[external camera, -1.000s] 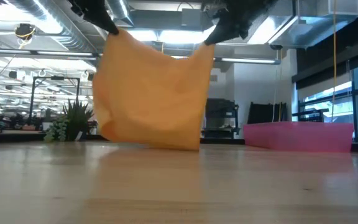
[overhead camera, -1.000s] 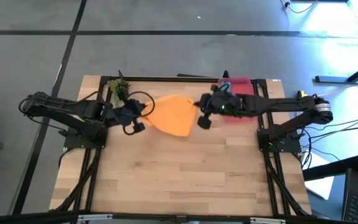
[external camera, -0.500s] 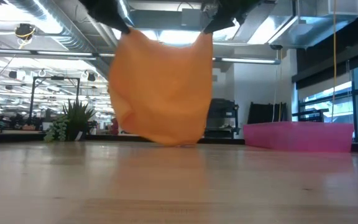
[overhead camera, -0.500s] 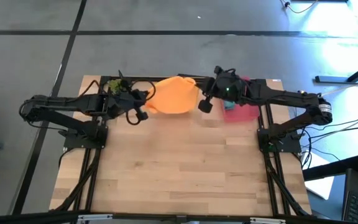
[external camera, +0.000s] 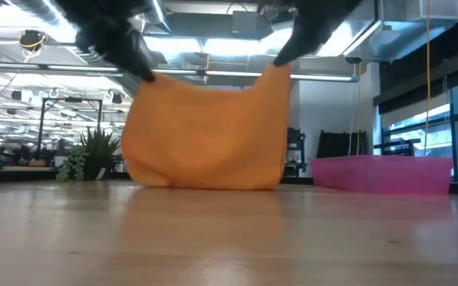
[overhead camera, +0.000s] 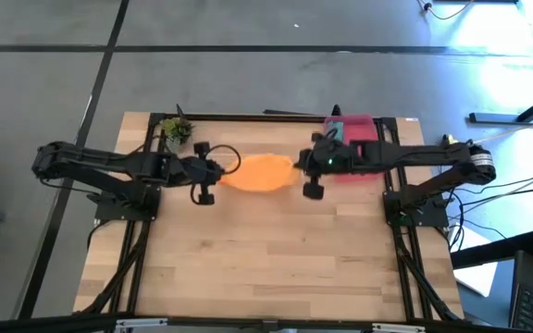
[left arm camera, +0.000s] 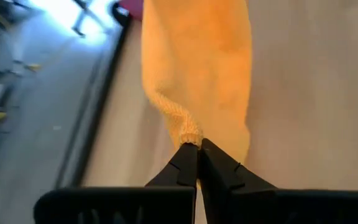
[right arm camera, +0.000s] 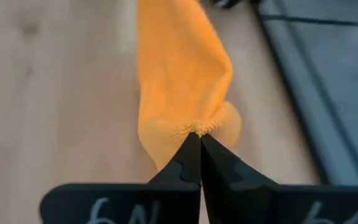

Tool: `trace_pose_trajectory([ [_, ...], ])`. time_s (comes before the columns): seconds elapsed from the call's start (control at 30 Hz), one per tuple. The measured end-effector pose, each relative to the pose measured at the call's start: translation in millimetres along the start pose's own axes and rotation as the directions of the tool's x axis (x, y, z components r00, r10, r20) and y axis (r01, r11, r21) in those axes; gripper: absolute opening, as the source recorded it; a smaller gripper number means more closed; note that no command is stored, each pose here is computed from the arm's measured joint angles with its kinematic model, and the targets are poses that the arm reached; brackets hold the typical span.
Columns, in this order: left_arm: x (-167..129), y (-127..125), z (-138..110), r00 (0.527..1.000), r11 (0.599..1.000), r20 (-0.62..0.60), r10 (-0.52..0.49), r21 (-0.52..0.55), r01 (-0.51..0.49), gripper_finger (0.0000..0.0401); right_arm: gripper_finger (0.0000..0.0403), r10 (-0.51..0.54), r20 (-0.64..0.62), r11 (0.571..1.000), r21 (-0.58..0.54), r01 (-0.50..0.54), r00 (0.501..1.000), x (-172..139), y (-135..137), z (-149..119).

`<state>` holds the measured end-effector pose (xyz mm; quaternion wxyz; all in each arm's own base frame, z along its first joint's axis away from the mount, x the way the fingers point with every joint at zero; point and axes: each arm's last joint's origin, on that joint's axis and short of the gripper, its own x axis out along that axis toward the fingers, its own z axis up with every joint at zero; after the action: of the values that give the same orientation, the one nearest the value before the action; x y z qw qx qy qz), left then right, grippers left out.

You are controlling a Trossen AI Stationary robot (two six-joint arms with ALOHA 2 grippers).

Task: Roll microfiber towels into tight, uniform cylinder then place into a basket
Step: Roll the yellow microfiber cloth on the table

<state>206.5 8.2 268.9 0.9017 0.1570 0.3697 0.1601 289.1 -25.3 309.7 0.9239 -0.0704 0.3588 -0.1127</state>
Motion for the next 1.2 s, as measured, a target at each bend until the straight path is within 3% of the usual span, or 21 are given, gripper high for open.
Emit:
trace_pose_trajectory([
  [0.1, 7, -10, -11, 0.998, 0.998, -0.014, -0.062, -0.022, 0.061, 0.0, 0.0, 0.073, -0.019, 0.997, 0.027, -0.072, 0.997, 15, 14, -20],
  [0.27, 14, -25, -22, 0.987, 0.984, 0.007, -0.163, -0.073, 0.163, 0.0, 0.0, 0.114, -0.108, 0.991, 0.081, -0.105, 0.988, 26, 33, -48],
  [0.5, 19, -46, -41, 0.961, 0.953, 0.009, -0.275, -0.129, 0.274, 0.0, 0.0, 0.2, -0.15, 0.977, 0.107, -0.185, 0.968, 30, 60, -73],
  [0.77, 29, -69, -68, 0.941, 0.916, 0.068, -0.331, -0.219, 0.338, 0.0, 0.0, 0.345, -0.037, 0.928, 0.164, -0.335, 0.938, 40, 86, -100],
  [1.2, 34, -89, -106, 0.922, 0.852, 0.045, -0.385, -0.367, 0.374, 0.0, 0.0, 0.397, 0.045, 0.882, 0.259, -0.394, 0.917, 52, 106, -133],
])
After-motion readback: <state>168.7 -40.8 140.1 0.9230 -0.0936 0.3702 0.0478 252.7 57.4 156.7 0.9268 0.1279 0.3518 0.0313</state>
